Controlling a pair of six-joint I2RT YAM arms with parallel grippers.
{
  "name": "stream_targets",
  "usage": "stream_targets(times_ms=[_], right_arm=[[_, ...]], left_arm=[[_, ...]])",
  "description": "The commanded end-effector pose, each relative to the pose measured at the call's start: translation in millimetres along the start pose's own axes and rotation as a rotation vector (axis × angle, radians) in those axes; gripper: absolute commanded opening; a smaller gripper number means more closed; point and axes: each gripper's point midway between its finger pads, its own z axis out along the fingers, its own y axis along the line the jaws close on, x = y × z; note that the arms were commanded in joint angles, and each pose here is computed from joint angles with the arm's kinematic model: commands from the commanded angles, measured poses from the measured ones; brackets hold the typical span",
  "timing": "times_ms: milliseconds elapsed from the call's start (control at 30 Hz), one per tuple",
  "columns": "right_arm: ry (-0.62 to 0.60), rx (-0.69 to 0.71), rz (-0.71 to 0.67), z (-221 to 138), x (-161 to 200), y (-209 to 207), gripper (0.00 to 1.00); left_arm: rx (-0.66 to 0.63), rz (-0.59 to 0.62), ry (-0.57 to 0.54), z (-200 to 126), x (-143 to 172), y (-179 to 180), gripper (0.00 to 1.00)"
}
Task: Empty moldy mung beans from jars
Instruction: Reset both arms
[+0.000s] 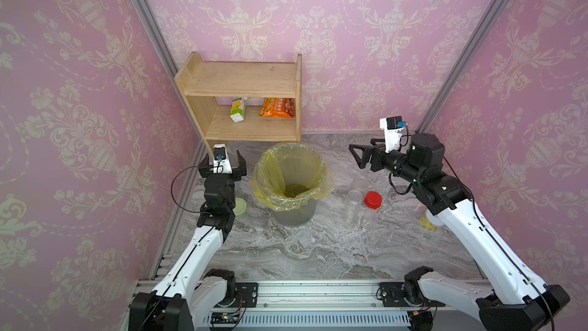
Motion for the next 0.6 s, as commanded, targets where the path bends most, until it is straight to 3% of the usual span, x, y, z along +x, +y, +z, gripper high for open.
stream_targets(times_ms=[0, 233, 333, 567], right_arm=[[-0.011, 0.15, -0.102, -25, 11, -26, 1.0], [-0.095, 0.452, -0.172, -41, 97, -97, 1.0], [-0.106, 0.582, -0.112, -38, 139, -136, 1.0], [0.067, 0.765, -0.071, -12, 206, -214, 1.0]], left_arm=[[0.093, -0.026, 0.098, -12, 21, -17, 0.99], [0.157, -0.082, 0.151, -30, 73, -30, 0.99], [0.146, -0.068, 0.165, -32, 87, -29, 0.99], [0.148, -0.042, 0.188, -34, 117, -32, 0.99]])
